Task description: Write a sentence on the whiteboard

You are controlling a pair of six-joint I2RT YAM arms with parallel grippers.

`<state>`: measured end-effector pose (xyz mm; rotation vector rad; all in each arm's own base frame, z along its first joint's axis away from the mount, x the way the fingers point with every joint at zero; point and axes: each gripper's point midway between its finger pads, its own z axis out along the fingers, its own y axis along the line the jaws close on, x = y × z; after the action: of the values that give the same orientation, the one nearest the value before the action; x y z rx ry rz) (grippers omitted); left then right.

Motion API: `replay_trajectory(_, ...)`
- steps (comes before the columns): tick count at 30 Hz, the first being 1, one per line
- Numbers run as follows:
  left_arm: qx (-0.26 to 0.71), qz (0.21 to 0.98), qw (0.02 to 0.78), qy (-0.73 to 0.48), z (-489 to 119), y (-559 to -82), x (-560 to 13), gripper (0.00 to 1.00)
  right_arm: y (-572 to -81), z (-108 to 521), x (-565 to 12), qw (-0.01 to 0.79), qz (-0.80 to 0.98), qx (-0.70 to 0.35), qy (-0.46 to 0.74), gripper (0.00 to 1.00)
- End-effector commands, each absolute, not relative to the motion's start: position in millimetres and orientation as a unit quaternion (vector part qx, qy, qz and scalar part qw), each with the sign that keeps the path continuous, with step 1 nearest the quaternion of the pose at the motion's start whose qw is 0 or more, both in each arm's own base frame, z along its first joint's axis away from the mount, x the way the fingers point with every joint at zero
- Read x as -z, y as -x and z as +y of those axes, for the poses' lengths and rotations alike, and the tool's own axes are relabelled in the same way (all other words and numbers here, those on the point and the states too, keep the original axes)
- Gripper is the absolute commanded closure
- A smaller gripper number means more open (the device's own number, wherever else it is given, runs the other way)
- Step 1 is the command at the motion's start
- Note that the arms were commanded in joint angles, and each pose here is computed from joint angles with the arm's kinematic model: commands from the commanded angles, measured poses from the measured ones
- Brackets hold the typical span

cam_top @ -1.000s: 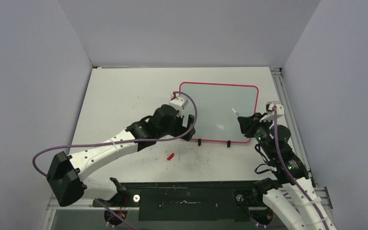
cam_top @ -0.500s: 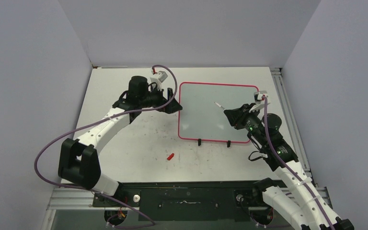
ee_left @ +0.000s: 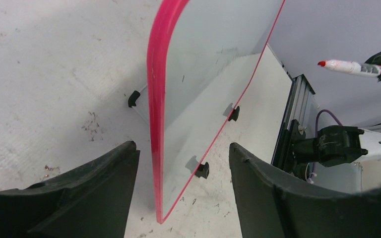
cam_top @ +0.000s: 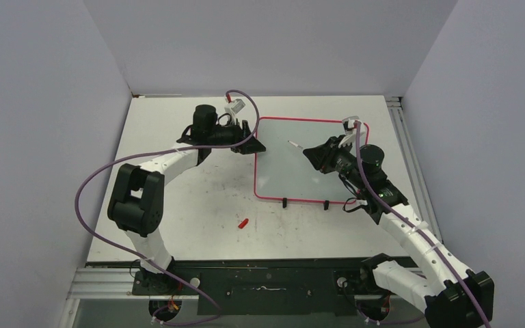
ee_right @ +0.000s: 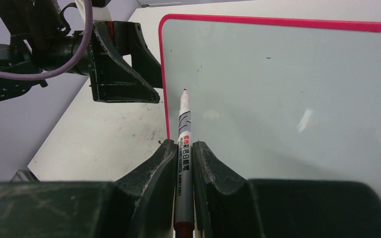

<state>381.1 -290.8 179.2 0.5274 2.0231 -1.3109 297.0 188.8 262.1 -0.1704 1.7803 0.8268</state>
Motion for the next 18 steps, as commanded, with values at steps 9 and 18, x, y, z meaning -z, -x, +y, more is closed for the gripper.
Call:
replay_trajectory(9, 0.528, 0.732, 0.369, -0.221, -286, -400, -205, 0.58, -325, 227, -297, 0.596, 0.706, -0.365, 0.113, 0.95)
replay_trajectory(18, 0.524, 0.731, 0.372, -0.228, -282, -401, -199, 0.66, -340, 250, -295, 0.611, 0.697, -0.357, 0.121, 0.95)
